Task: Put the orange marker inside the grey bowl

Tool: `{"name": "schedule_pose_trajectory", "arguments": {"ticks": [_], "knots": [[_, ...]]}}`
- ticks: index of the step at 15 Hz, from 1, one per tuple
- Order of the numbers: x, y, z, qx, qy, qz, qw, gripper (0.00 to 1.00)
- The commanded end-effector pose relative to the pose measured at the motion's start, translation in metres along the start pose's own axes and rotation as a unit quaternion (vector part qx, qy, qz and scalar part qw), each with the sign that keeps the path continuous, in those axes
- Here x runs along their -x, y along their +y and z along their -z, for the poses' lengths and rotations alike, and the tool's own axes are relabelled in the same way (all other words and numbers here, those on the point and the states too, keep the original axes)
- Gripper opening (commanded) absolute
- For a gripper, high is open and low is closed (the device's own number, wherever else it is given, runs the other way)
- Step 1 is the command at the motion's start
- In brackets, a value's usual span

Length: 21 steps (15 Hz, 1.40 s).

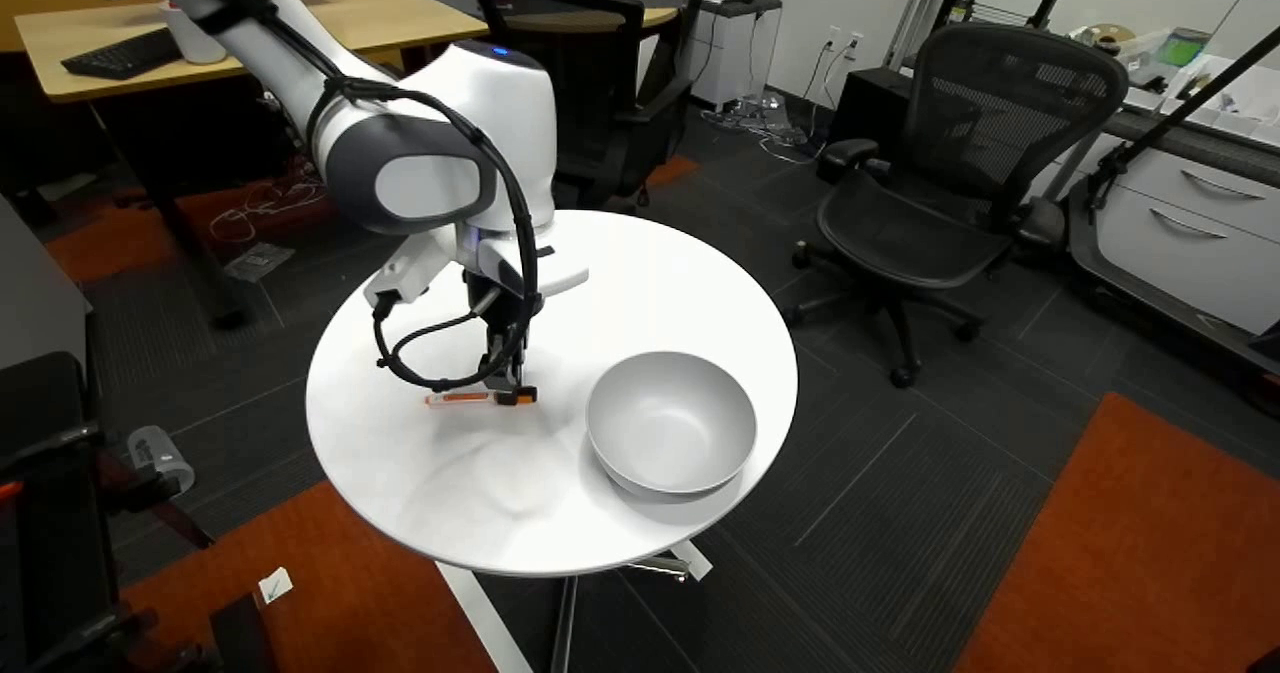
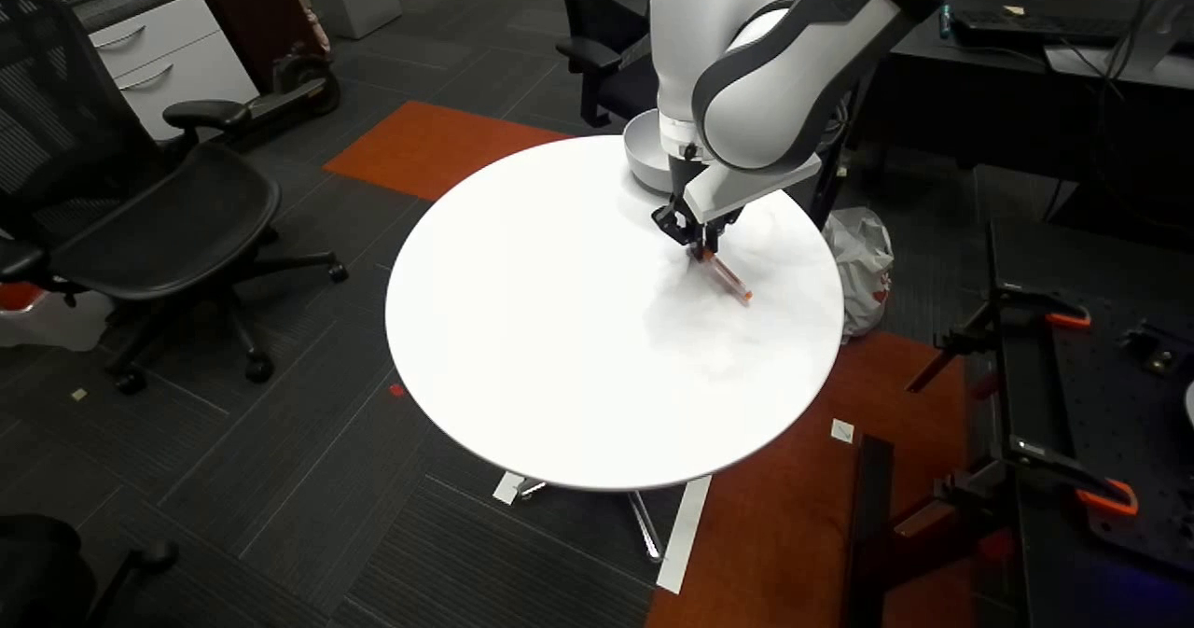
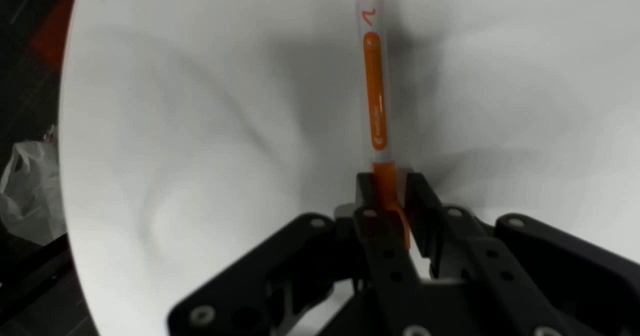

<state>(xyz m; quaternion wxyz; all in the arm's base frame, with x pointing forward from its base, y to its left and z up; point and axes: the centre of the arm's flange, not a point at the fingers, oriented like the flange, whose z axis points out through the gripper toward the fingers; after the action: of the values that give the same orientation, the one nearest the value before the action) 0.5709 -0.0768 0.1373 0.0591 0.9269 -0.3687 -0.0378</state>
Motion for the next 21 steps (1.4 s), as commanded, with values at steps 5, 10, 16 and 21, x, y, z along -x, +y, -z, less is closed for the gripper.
{"name": "schedule_pose_trajectory", "arguments": {"ticks": [5,10,16,21], "knots": [[-0.013,0.021,0.080,-0.005,0.075,0.026,0.9969,0.05],[-0.050,0.053,0.128,-0.014,0.109,0.004,0.9939,0.05],[-0.123,0.086,0.164,-0.017,0.135,-0.013,0.9906,0.05],[-0.166,0.085,0.173,-0.017,0.128,0.010,0.9916,0.05]]}}
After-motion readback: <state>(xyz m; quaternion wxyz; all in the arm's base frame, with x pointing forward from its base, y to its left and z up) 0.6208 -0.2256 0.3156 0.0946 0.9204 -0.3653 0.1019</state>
